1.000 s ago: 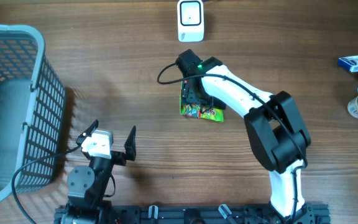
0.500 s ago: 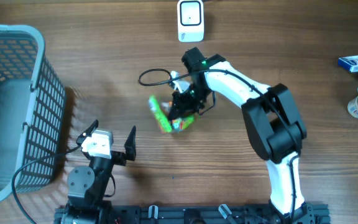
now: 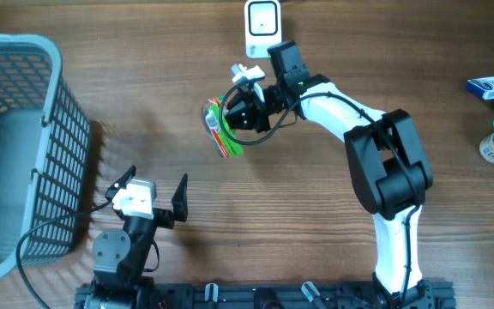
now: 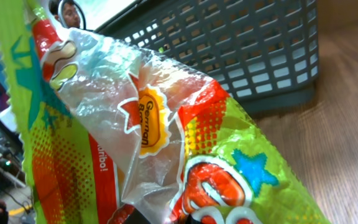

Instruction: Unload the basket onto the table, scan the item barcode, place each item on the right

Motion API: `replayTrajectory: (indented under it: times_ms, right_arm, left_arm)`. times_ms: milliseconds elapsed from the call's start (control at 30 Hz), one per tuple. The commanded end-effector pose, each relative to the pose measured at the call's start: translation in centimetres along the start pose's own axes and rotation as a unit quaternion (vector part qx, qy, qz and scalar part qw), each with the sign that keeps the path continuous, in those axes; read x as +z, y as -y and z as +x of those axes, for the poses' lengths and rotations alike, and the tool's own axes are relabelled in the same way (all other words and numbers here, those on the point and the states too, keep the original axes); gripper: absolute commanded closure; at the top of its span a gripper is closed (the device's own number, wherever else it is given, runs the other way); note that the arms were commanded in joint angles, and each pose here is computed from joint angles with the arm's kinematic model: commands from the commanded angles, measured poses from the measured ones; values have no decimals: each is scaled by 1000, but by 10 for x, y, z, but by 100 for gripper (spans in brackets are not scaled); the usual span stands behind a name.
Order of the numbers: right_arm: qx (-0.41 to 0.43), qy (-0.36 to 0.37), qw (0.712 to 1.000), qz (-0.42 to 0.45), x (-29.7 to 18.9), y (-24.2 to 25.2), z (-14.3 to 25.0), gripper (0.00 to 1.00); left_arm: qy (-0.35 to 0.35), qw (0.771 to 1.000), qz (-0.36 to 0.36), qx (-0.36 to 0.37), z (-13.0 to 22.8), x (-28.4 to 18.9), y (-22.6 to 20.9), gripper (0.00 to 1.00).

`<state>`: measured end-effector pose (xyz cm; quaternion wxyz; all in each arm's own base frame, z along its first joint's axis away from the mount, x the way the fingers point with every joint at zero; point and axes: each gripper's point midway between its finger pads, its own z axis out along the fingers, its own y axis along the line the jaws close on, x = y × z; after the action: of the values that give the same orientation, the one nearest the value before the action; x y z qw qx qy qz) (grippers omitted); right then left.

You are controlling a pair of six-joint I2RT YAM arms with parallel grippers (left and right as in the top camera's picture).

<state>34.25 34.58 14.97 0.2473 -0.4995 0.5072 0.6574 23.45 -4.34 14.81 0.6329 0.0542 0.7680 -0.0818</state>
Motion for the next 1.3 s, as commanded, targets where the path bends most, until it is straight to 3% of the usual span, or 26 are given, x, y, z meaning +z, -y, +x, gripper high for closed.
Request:
replayTrajectory:
  times_ms: [0,167,300,367,400,467,567,600,633,667,733,767,833,867,900,933,967,1100,1200,1267]
  right_arm:
    - [62,11,997,-34,1,-9,-11,96]
    - [77,10,996,-34,1,-9,-11,96]
    - [230,5,973,-29,-1,-7,-11,96]
    - [428,0,893,137,-14,41,21,96]
    - [459,-15,854,244,-29,64,48,96]
    - [502,-74,744,435,-74,79,104,96]
    - [497,-143,660,545,-116,54,122,95]
    - [487,-157,625,589,-135,46,122,63]
    - [473,-167,602,621,-150,38,114,21]
    - [458,-167,592,642,-159,29,99,0]
    - [418,-147,600,666,-167,11,48,0]
    - [384,-127,632,661,-159,0,16,0]
    - [343,-137,666,648,-146,-7,-1,4]
    - [334,-154,672,643,-143,-1,9,39]
    - [371,-145,656,641,-138,3,27,66]
    - [397,-141,647,635,-132,6,40,87]
    - [420,-147,642,624,-117,18,62,95]
    - [427,-160,655,603,-80,48,95,95]
    - [439,-153,639,612,-79,65,116,96]
    - [431,-167,611,642,-93,76,136,95]
  left_arm:
    - [0,1000,1,-4,1,0,1,0]
    - [0,1000,1,-4,1,0,1,0]
    - [0,1000,1,-4,1,0,1,0]
    - [0,1000,1,-4,1,0,1,0]
    - [0,1000,1,-4,1,0,1,0]
    - [0,1000,1,-4,1,0,1,0]
    - [0,1000,1,-4,1,0,1,0]
    - [0,1000,1,-4,1,0,1,0]
    - [0,1000,1,-4,1,0,1,0]
    - [0,1000,1,-4,1,0,1,0]
    - [0,1000,1,-4,1,0,1,0]
    - [0,1000,1,-4,1,0,1,0]
    - [0,1000,1,-4,1,0,1,0]
    - [0,1000,1,-4,1,0,1,0]
    - [0,1000,1,-4,1,0,1,0]
    - [0,1000,1,-4,1,0,1,0]
    - [0,1000,1,-4,1,0,1,0]
    - [0,1000,1,-4,1,0,1,0]
    - [0,1000,1,-4,1,0,1,0]
    - [0,1000,1,-4,1,0,1,0]
